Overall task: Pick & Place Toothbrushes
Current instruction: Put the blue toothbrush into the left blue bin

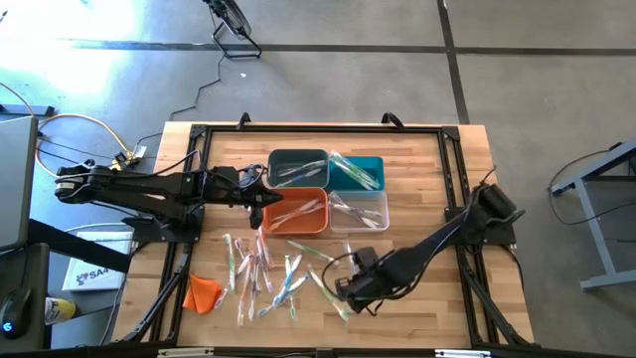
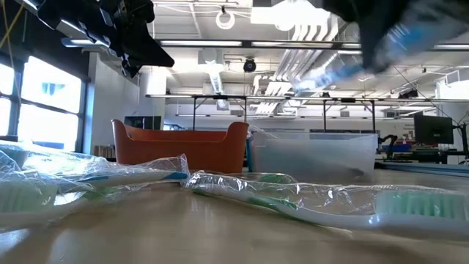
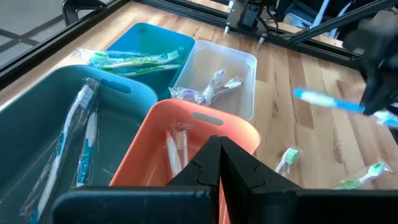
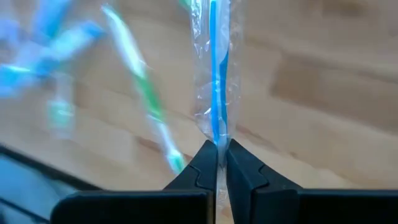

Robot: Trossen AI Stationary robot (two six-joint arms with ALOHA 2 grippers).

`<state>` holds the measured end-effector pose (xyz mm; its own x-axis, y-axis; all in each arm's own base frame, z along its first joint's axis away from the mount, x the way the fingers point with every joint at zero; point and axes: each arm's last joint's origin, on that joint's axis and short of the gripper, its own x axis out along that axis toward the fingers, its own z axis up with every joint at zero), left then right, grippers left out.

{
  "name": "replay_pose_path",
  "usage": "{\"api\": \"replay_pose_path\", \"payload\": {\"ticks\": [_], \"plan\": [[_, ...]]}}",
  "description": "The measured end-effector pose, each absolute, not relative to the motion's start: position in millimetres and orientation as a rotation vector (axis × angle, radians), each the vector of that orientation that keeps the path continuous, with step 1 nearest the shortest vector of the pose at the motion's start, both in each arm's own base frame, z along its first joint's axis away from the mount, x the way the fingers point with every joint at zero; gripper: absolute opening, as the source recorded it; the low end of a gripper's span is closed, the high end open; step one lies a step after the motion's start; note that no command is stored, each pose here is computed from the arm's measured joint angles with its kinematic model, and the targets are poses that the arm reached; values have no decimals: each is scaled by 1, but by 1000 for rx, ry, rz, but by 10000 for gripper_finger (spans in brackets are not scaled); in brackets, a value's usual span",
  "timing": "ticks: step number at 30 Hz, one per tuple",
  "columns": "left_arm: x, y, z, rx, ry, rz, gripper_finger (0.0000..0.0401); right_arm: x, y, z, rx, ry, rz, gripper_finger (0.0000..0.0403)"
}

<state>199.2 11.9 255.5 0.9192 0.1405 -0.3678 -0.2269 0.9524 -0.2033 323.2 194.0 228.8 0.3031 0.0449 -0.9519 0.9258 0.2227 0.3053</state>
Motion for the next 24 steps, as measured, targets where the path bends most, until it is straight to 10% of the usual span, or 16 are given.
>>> {"api": "replay_pose_path", "payload": {"ticks": [24], "plan": [[198, 56, 271, -296, 192, 27, 0, 318, 85, 312, 845, 781, -727, 5]]}}
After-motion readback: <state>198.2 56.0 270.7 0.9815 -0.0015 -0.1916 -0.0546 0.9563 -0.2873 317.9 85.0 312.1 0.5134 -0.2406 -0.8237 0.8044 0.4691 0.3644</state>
